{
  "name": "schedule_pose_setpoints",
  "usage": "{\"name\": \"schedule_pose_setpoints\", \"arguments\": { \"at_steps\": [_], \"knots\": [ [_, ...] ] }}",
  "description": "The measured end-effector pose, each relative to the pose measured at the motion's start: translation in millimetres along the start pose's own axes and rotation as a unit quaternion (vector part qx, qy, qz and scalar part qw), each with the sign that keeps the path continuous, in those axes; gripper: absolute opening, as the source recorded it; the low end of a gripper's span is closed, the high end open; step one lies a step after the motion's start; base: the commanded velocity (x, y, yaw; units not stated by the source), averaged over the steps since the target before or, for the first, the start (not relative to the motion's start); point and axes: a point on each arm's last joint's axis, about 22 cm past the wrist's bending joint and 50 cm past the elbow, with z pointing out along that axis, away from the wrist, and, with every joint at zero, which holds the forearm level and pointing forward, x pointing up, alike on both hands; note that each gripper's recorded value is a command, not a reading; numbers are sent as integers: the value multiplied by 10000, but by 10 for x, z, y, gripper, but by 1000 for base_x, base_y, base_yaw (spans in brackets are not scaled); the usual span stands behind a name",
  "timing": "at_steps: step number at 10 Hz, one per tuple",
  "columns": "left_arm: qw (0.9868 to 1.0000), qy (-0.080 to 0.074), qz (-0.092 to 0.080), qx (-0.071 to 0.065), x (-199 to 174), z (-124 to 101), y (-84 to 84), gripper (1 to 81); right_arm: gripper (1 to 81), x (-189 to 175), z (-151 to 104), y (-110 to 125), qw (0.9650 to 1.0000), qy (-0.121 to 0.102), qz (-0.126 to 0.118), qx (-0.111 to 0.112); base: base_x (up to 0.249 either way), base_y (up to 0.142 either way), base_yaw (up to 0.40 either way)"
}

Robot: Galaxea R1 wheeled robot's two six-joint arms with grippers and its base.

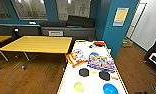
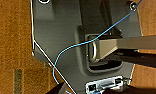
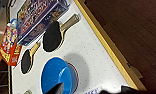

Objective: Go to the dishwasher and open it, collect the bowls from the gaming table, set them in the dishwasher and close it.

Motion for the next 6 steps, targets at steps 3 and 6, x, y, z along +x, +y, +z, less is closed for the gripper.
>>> {"name": "schedule_pose_setpoints", "arguments": {
  "at_steps": [3,6],
  "knots": [
    [10000,-5,-43,2,2,0,-2,811,811,111,296,-257,9997,-83,147,157,0,0,0],
    [10000,-8,-45,4,0,0,-3,811,811,90,521,-313,9996,-121,169,185,0,0,0]
  ]
}}
